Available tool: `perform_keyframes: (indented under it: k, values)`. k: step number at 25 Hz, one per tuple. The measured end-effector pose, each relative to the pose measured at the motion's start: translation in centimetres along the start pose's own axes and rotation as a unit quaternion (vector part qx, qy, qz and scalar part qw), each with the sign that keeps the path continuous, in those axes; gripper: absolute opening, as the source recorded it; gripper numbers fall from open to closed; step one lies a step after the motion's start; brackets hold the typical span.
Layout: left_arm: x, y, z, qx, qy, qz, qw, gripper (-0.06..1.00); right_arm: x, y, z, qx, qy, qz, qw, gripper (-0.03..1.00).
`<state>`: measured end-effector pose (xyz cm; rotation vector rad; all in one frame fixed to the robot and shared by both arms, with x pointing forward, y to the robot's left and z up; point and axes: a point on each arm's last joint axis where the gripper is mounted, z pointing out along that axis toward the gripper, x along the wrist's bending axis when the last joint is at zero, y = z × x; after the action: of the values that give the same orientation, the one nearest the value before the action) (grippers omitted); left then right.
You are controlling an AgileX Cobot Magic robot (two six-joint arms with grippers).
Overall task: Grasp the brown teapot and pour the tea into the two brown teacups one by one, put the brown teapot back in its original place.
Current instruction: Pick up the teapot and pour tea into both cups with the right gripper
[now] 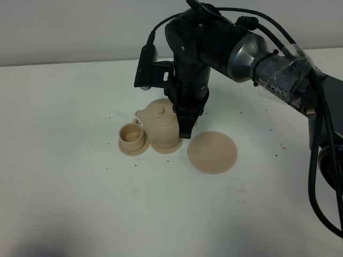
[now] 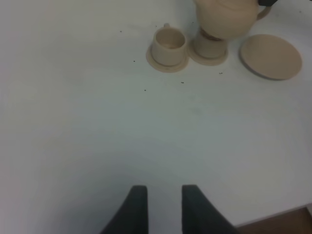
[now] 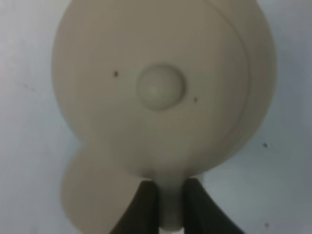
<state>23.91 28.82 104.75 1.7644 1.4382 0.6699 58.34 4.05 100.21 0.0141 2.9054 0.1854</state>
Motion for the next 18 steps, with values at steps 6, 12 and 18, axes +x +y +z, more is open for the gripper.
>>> perform_keyframes:
  k: [6,12,18]
  values:
    - [0.0,0.0,0.0,0.0,0.0,0.001,1.0,0.2,-0.1,0.1,-0.2,0.043,-0.053,-0.005,0.998,0.11]
    - [0.0,0.0,0.0,0.0,0.0,0.001,1.0,0.21,1.5,1.8,-0.7,0.069,-0.102,-0.03,0.992,0.11]
    - [0.0,0.0,0.0,0.0,0.0,0.001,1.0,0.22,2.1,2.7,-0.9,0.067,-0.131,-0.036,0.989,0.11]
